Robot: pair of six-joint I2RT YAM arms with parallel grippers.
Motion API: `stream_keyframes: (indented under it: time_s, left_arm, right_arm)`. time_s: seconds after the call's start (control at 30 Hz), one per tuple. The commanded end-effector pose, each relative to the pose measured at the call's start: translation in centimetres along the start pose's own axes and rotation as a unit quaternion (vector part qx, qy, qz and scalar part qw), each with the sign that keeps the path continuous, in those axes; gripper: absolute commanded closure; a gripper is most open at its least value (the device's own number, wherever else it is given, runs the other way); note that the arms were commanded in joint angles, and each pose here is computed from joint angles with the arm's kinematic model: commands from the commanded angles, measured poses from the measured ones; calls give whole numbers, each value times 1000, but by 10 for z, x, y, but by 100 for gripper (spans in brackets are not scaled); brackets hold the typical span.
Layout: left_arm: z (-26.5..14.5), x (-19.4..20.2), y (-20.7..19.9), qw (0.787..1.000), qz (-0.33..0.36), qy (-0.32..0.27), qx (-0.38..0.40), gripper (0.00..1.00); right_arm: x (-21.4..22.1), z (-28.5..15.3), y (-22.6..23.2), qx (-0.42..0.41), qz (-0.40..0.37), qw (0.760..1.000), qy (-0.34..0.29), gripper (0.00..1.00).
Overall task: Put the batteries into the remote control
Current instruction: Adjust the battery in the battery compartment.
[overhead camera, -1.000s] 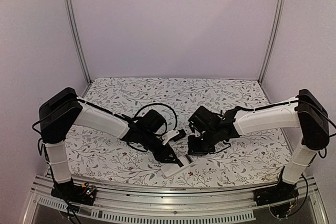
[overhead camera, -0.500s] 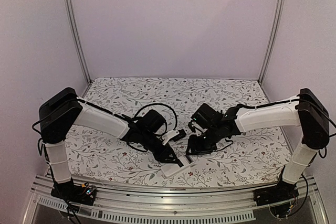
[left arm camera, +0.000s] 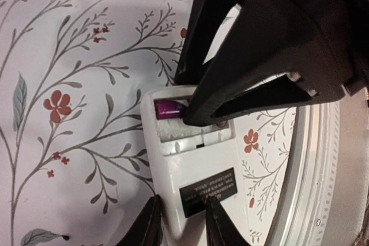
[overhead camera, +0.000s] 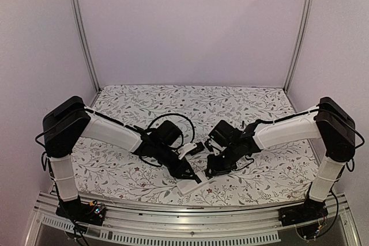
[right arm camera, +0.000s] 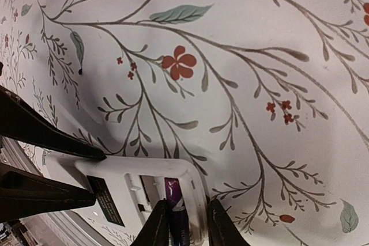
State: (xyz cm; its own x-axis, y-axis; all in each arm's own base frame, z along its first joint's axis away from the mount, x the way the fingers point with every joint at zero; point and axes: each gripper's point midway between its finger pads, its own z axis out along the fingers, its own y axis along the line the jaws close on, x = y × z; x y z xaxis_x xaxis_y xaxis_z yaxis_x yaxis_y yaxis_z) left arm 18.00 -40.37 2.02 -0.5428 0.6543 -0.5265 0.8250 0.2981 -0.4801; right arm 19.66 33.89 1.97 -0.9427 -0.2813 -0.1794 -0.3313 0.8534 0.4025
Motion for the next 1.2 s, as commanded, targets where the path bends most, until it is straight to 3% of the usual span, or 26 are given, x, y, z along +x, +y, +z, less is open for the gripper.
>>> stream_keyframes:
  time_s: [0.0, 0.43, 0.8, 0.87, 0.97, 1.17]
  left_arm:
    - [6, 12, 4, 1000, -6, 19, -6, 74]
    - [7, 12, 5, 1000, -4, 21, -6, 74]
    - [10, 15, 6, 1000, -7, 25, -3, 74]
    - [10, 14, 6, 1000, -7, 25, -2, 74]
    - [10, 14, 6, 1000, -8, 25, -2, 74]
    - [9, 14, 5, 1000, -7, 24, -3, 74]
  right_arm:
    - [11, 12, -21, 26, 12, 1000, 7, 80]
    - [9, 15, -40, 66, 35, 997, -21, 90]
    - [2, 15, -52, 121, 44, 990, -61, 92]
    - [-1, 14, -48, 115, 41, 990, -66, 90]
    - [-8, 14, -40, 104, 26, 992, -70, 77]
    - [-17, 15, -31, 95, 13, 992, -79, 76]
